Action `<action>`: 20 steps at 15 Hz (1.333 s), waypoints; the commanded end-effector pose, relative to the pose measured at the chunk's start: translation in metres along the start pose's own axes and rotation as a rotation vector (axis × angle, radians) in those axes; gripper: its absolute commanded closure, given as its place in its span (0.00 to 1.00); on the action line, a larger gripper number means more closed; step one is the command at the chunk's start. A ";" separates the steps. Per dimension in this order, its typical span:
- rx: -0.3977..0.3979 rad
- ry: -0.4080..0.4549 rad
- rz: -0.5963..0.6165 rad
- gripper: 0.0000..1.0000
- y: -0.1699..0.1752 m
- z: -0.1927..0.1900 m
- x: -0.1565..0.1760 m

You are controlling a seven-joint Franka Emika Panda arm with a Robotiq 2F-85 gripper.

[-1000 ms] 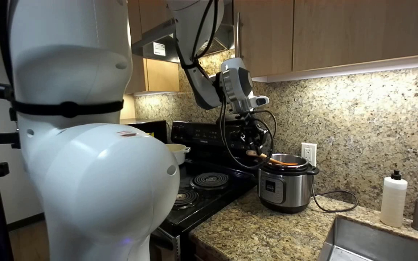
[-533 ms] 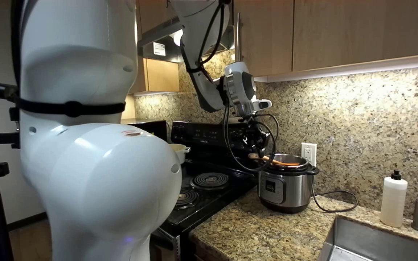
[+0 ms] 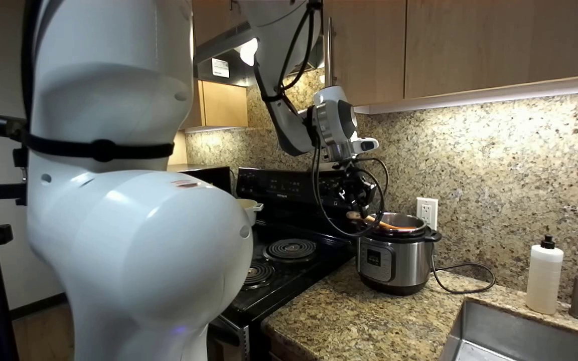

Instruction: Put the wooden spatula inside the rice cooker

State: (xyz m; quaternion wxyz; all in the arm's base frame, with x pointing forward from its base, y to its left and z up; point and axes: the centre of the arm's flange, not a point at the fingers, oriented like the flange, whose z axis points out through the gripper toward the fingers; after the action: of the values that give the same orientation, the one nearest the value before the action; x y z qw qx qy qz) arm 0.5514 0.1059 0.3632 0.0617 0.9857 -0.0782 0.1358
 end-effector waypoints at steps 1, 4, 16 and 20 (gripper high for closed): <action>-0.018 0.016 0.005 0.90 -0.001 0.001 0.006; -0.021 0.020 0.010 0.90 0.000 0.001 0.010; -0.020 0.041 0.016 0.06 -0.001 -0.006 0.019; -0.018 0.044 0.014 0.00 -0.001 -0.008 0.017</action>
State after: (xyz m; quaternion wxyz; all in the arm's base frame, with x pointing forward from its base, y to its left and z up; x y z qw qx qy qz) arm 0.5667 0.1036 0.3739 0.0612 0.9834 -0.0819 0.1499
